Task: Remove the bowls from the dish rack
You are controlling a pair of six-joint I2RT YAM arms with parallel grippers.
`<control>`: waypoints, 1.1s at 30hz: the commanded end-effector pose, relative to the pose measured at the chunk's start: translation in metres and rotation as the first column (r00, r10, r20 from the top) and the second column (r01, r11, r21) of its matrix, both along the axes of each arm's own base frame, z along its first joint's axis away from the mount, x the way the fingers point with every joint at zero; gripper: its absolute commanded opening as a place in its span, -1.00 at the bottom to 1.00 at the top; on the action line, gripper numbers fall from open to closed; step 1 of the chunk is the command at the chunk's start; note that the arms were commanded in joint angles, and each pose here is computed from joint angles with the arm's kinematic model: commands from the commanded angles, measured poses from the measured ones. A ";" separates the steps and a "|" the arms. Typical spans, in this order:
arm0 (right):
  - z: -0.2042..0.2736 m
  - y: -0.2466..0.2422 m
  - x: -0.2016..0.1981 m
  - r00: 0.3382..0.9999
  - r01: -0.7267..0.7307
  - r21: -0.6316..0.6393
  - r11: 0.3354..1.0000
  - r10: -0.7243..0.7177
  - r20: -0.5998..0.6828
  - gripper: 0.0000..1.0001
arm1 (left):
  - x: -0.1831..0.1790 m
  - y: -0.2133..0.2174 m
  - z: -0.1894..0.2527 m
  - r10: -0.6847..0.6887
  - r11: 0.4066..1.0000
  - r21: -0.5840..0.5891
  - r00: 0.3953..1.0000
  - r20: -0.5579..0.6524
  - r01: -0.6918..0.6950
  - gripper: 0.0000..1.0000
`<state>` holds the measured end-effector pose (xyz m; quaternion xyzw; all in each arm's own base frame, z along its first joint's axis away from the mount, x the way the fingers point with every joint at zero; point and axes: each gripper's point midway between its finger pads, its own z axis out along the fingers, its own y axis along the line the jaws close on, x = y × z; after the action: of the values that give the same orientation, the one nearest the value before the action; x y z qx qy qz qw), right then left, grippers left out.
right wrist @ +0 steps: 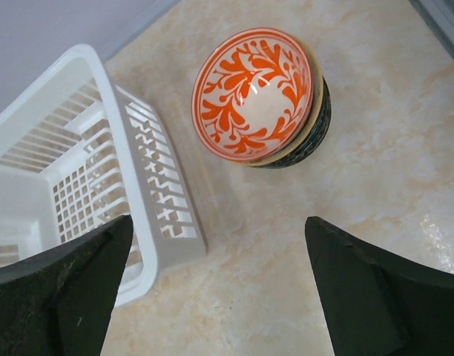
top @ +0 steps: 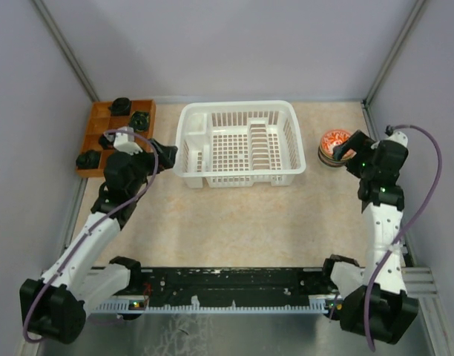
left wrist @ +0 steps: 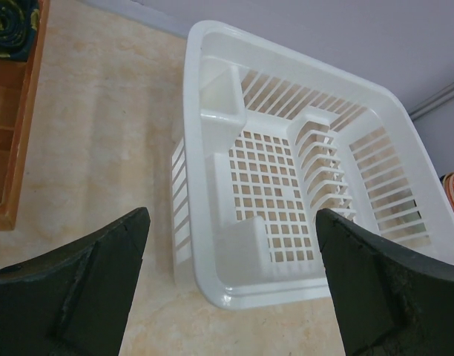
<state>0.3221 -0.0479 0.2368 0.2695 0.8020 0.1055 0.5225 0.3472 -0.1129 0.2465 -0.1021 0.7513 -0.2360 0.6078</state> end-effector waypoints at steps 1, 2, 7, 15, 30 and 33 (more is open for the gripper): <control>0.022 0.018 -0.014 0.984 -0.080 -0.008 0.997 0.080 0.157 0.98 | -0.015 0.010 -0.002 0.042 0.999 -0.023 0.999 0.022 -0.041 0.98; 0.019 0.022 -0.021 0.982 -0.097 -0.016 0.995 0.098 0.164 0.99 | -0.019 0.012 -0.004 0.043 0.999 -0.024 0.999 0.022 -0.043 0.98; -0.011 0.050 -0.052 0.965 -0.186 -0.006 0.982 0.184 0.189 0.98 | -0.035 0.017 -0.016 0.052 0.998 -0.029 0.998 0.019 -0.052 0.98; -0.035 0.081 -0.082 0.937 -0.276 0.023 0.961 0.263 0.228 0.99 | -0.047 0.020 -0.030 0.051 0.998 -0.028 0.999 0.005 -0.051 0.98; -0.054 0.114 -0.089 0.884 -0.438 0.046 0.898 0.421 0.203 0.99 | -0.053 0.023 -0.038 0.053 0.999 -0.011 0.998 -0.014 -0.053 0.98; -0.056 0.118 -0.090 0.875 -0.461 0.054 0.886 0.443 0.196 0.99 | -0.054 0.024 -0.037 0.056 0.998 -0.010 0.998 -0.014 -0.056 0.98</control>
<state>0.2321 0.0604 0.1689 0.1259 0.7959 0.2713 0.5264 0.2964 -0.0913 0.2102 -0.1263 0.7514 -0.2267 0.6067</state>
